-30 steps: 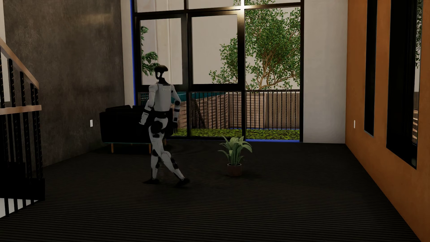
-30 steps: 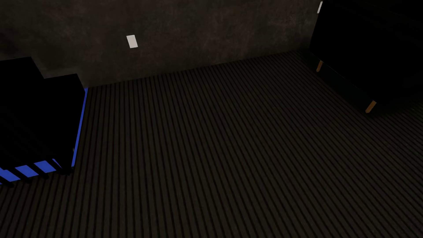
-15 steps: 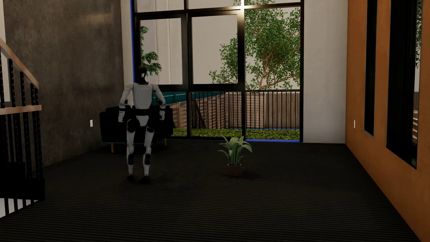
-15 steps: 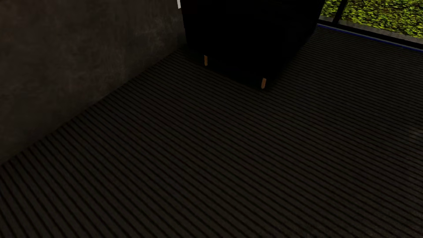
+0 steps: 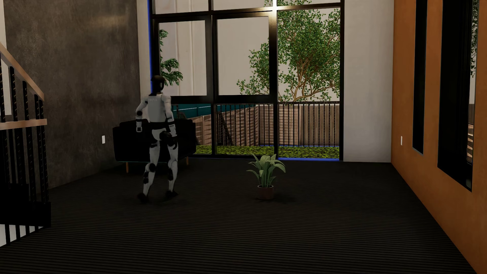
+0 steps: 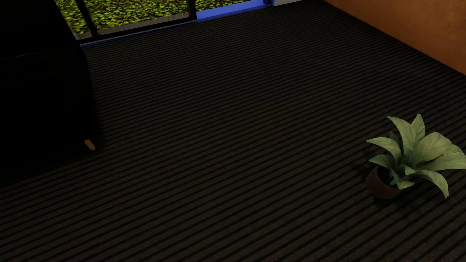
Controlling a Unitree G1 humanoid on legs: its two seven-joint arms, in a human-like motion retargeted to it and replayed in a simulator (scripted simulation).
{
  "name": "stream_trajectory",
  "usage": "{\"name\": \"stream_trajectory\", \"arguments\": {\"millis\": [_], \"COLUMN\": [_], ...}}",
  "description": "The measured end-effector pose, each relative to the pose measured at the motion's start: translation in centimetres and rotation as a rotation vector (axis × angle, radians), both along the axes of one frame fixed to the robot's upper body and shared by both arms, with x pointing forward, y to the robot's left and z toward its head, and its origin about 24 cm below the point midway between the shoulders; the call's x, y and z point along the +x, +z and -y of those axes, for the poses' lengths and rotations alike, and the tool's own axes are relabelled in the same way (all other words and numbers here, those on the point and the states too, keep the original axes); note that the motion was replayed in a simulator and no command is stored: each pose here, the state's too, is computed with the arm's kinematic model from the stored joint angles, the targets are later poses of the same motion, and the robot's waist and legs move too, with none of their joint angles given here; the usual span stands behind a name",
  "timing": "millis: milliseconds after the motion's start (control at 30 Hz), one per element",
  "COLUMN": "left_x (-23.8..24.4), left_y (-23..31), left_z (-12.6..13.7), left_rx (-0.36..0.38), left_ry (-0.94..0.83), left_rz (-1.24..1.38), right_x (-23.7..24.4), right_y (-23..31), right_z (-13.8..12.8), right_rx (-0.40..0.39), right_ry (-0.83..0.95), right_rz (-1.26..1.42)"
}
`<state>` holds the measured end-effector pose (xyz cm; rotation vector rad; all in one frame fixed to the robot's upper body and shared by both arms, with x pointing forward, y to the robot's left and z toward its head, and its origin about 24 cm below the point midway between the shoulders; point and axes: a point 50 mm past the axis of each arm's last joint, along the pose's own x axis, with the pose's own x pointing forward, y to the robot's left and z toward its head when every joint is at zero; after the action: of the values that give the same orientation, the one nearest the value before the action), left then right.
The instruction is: Walk around the plant
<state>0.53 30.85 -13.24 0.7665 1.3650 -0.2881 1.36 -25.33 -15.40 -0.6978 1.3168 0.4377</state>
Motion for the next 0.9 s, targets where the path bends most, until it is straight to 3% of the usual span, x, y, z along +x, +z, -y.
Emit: {"name": "stream_trajectory", "arguments": {"millis": [133, 233, 400, 567, 800, 900], "left_x": [3.8, 3.8, 4.1, 2.8, -2.3, -3.8], "left_y": [-0.3, -0.8, -1.6, -1.4, -2.0, -2.0], "left_z": [2.3, 4.6, 7.0, 5.6, 4.4, 5.4], "left_rx": [-0.082, -0.151, -0.21, -0.168, -0.1, -0.137], "left_ry": [0.079, 0.09, 0.031, 0.014, -0.011, -0.043], "left_rz": [0.165, 0.181, 0.159, 0.112, -0.091, -0.122], "right_x": [-3.6, -5.0, 3.5, 9.2, -0.3, -0.7], "right_y": [-0.3, -0.4, 0.4, 2.1, -0.9, -0.5], "right_z": [0.4, 0.1, 0.1, -0.3, -1.6, -1.4], "right_rx": [-0.036, -0.039, 0.003, 0.048, 0.008, 0.026], "right_ry": [0.08, 0.163, 0.006, -0.054, 0.118, 0.076], "right_rz": [-0.144, -0.214, 0.095, 0.302, -0.071, -0.047]}}
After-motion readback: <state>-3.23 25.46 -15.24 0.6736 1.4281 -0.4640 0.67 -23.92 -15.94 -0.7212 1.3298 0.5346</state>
